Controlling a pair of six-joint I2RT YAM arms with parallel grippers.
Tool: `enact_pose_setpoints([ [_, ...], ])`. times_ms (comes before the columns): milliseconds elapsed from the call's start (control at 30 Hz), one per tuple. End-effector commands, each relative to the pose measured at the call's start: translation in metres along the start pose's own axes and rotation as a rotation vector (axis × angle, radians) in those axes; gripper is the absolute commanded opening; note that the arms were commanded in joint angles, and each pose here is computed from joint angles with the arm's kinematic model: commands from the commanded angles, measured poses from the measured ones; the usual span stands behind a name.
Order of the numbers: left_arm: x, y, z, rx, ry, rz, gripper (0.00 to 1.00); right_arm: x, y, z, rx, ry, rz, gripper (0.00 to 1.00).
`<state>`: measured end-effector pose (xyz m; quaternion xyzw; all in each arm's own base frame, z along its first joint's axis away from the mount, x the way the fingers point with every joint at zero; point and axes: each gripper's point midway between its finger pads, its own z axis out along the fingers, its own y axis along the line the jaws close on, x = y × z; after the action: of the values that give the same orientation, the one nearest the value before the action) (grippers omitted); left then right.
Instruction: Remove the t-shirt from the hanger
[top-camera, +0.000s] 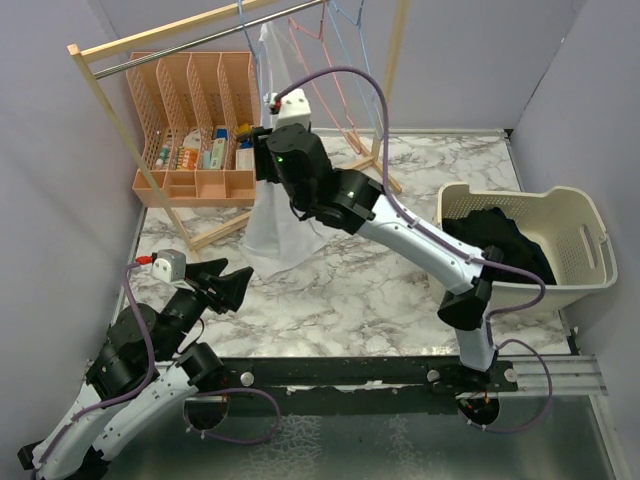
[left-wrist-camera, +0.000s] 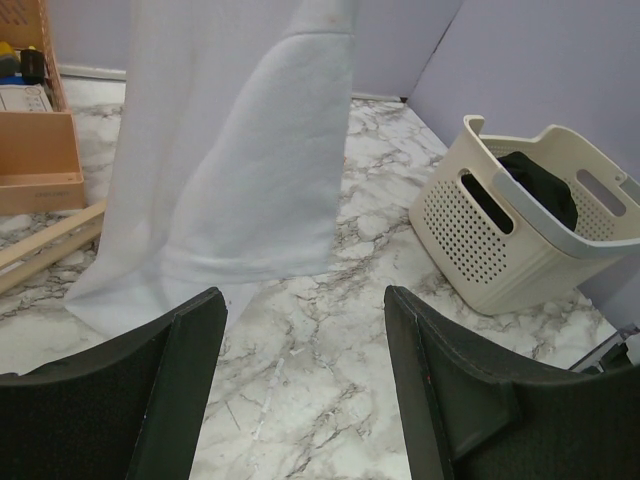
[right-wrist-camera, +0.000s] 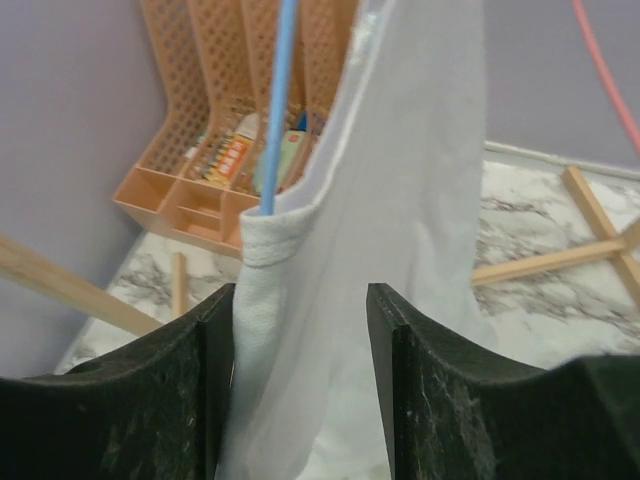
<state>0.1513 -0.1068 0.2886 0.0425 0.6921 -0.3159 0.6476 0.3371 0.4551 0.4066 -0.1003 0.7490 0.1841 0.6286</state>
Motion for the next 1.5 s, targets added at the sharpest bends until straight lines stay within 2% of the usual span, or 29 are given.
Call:
enact_pose_setpoints([
  [0,-0.01,0.0,-0.003,-0.003,-0.033,-0.016,0.67,-0.037,-0.053,-0.016,0.036,-0.049,0.047,0.51],
  [167,-0.01,0.0,-0.003,-0.005,-0.034,-0.014,0.67,-0.046,-0.068,-0.021,-0.004,-0.055,0.005,0.46],
  [267,-0.01,0.001,-0.003,-0.008,-0.036,-0.016,0.67,-0.053,-0.064,-0.02,-0.09,-0.066,-0.011,0.44],
  [433,-0.01,0.002,-0.004,-0.013,-0.038,-0.018,0.67,-0.057,-0.056,-0.011,-0.215,-0.05,-0.012,0.47],
  [633,-0.011,0.003,-0.005,-0.015,-0.043,-0.02,0.67,-0.04,-0.055,0.007,-0.242,0.0,-0.046,0.49],
  [667,-0.011,0.003,-0.004,-0.015,-0.042,-0.02,0.67,-0.037,-0.054,0.009,-0.245,0.007,-0.049,0.47],
  [733,-0.011,0.003,-0.005,-0.015,-0.043,-0.02,0.67,-0.035,-0.052,0.01,-0.262,0.006,-0.053,0.34],
  [867,-0.012,0.003,-0.005,-0.016,-0.044,-0.02,0.67,-0.037,-0.05,0.008,-0.283,-0.011,-0.058,0.02],
  [1133,-0.012,0.003,-0.005,-0.015,-0.045,-0.02,0.67,-0.074,-0.038,-0.009,-0.389,-0.201,-0.087,0.01],
  [1367,-0.012,0.003,-0.005,-0.016,-0.048,-0.021,0.67,-0.119,-0.045,-0.025,-0.369,-0.396,-0.075,0.01],
  [1467,-0.012,0.003,-0.005,-0.017,-0.047,-0.021,0.67,-0.132,-0.044,-0.025,-0.364,-0.416,-0.073,0.01],
])
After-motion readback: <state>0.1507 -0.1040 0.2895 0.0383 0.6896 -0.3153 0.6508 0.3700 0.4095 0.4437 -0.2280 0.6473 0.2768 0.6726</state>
